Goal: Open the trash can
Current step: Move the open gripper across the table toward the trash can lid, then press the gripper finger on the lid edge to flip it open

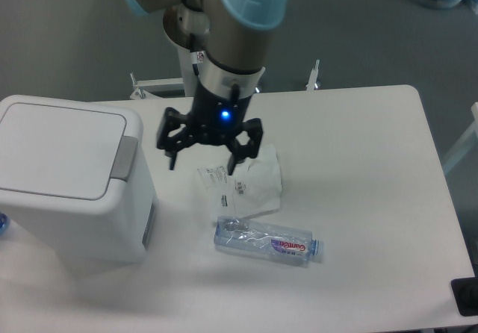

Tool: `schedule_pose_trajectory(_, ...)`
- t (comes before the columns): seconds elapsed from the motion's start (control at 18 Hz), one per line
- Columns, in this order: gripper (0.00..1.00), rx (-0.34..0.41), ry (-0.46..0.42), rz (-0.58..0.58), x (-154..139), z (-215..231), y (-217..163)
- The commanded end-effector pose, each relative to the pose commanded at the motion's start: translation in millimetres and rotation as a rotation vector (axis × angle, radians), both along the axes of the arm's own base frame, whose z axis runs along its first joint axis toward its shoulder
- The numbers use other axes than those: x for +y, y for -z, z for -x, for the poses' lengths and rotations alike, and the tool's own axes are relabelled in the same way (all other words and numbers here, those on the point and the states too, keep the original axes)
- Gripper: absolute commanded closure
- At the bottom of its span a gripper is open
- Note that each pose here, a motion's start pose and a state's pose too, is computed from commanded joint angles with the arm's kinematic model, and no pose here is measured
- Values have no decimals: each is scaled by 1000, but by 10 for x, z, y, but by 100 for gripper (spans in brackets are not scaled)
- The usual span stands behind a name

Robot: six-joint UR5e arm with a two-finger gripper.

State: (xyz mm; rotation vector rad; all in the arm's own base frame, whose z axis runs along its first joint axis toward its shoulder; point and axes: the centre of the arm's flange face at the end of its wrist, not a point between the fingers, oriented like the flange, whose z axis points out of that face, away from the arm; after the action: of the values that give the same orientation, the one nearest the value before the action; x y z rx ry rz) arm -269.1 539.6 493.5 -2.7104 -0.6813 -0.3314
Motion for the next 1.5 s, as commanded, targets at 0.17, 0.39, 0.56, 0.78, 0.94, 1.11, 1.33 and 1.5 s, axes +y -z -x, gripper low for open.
schedule_pose_trajectory(0.17,0,5,8,-5,16,-59,-48)
schedule_pose_trajectory(0.39,0,5,7,1,-23,-88,-49)
schedule_pose_trajectory(0.56,0,2,8,11,-27,-98,-1)
schedule_pose_trajectory(0.78,0,-2,10,24,-18,-118,77)
schedule_pose_trajectory(0.94,0,0,9,20,-23,-113,65)
schedule_pose_trajectory(1.11,0,-2,9,21,-21,-122,72)
schedule_pose_trajectory(1.33,0,-8,6,27,2,-101,124)
schedule_pose_trajectory(1.5,0,-9,6,28,6,-98,132)
